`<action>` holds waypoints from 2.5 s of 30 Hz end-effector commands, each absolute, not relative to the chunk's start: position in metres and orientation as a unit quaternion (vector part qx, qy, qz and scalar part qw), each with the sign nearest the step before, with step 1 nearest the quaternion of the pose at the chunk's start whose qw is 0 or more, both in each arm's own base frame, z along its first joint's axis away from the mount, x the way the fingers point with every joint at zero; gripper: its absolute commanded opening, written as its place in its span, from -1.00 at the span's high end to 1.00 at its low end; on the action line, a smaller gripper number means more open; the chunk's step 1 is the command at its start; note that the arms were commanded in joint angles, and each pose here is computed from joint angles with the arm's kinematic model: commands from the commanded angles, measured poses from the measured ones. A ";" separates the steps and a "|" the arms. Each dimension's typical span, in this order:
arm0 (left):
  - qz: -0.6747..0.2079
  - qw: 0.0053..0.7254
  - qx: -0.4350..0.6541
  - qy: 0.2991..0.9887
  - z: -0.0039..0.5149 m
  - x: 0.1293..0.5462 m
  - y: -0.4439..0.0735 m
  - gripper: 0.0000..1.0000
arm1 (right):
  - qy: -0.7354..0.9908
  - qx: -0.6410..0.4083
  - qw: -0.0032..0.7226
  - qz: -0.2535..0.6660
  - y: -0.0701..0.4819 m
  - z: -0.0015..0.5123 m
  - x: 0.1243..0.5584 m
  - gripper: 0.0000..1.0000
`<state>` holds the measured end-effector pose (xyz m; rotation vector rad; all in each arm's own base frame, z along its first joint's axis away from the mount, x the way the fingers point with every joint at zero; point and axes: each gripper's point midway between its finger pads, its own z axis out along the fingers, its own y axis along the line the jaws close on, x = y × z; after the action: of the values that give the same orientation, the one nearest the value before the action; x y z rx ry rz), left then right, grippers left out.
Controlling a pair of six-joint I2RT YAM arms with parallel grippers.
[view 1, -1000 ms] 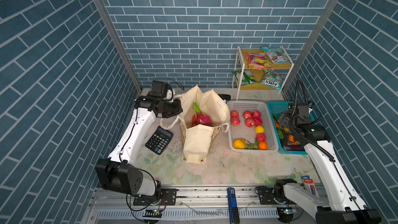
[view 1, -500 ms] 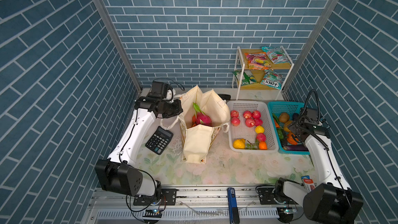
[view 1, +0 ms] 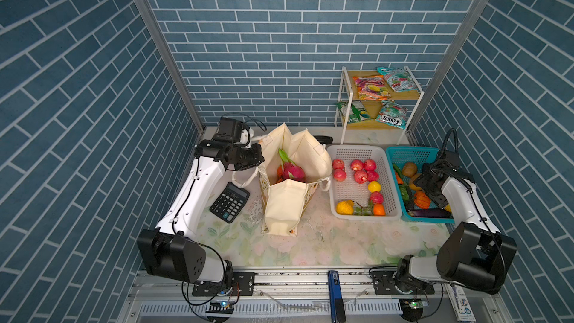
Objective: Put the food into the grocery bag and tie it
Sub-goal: 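Lower the right gripper into the teal basket and grasp the orange vegetable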
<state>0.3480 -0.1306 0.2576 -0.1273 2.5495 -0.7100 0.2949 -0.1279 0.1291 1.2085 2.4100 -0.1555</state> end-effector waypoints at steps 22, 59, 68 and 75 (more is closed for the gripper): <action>-0.271 0.231 -0.054 0.933 0.247 0.354 -0.137 1.00 | 0.910 0.389 0.133 -0.050 -0.138 0.082 0.313 -0.46; -0.274 0.237 -0.049 0.931 0.248 0.361 -0.139 1.00 | 0.875 0.420 0.240 -0.011 -0.126 0.181 0.292 0.39; -0.283 0.230 -0.053 0.930 0.244 0.362 -0.142 1.00 | 0.852 0.380 0.342 0.115 -0.082 0.237 0.318 0.39; -0.281 0.225 -0.058 0.931 0.241 0.363 -0.142 1.00 | 0.865 0.298 0.362 0.178 -0.025 0.255 0.337 0.38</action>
<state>0.3622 -0.1387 0.2511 -0.1569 2.5422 -0.7677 0.3244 -0.0512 0.2322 0.8637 2.2728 0.3386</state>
